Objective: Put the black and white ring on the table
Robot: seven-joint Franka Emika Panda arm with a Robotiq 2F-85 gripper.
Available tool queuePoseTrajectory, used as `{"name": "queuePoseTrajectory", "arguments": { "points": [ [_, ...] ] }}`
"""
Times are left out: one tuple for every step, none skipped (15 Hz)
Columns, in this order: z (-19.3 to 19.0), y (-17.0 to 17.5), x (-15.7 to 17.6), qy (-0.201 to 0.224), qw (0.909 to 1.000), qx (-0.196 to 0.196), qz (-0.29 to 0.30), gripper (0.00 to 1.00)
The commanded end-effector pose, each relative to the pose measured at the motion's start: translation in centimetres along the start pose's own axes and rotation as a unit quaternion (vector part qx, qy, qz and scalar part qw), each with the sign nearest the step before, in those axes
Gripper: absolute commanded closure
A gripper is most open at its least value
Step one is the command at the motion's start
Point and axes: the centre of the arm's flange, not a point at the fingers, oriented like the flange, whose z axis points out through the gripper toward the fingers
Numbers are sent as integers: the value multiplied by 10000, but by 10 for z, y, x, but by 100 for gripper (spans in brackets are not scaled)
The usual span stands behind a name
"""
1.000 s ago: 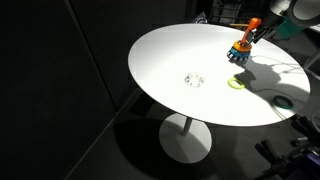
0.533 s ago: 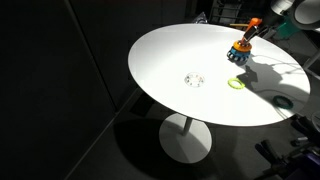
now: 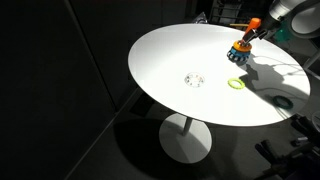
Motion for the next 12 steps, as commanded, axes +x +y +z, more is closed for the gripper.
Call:
{"name": "queuePoseTrajectory", "arguments": {
  "points": [
    [0,-3,-7,192,9997,109,86,0],
    [1,-4,-8,223,9996,161,91,0],
    [1,-5,-9,250,9994,209,100,0],
    [1,-6,-10,282,9992,252,139,0],
    [1,-7,-11,316,9989,282,177,0],
    [0,-7,-13,348,9986,317,220,0],
    [0,-6,-15,380,9983,350,259,0],
    [-1,-5,-18,408,9981,354,290,0],
    [-1,-3,-20,443,9979,366,313,0],
    [0,-1,-23,467,9976,382,339,0],
    [2,1,-27,484,9975,376,360,0],
    [4,4,-31,493,9974,375,373,0]
  ]
}}
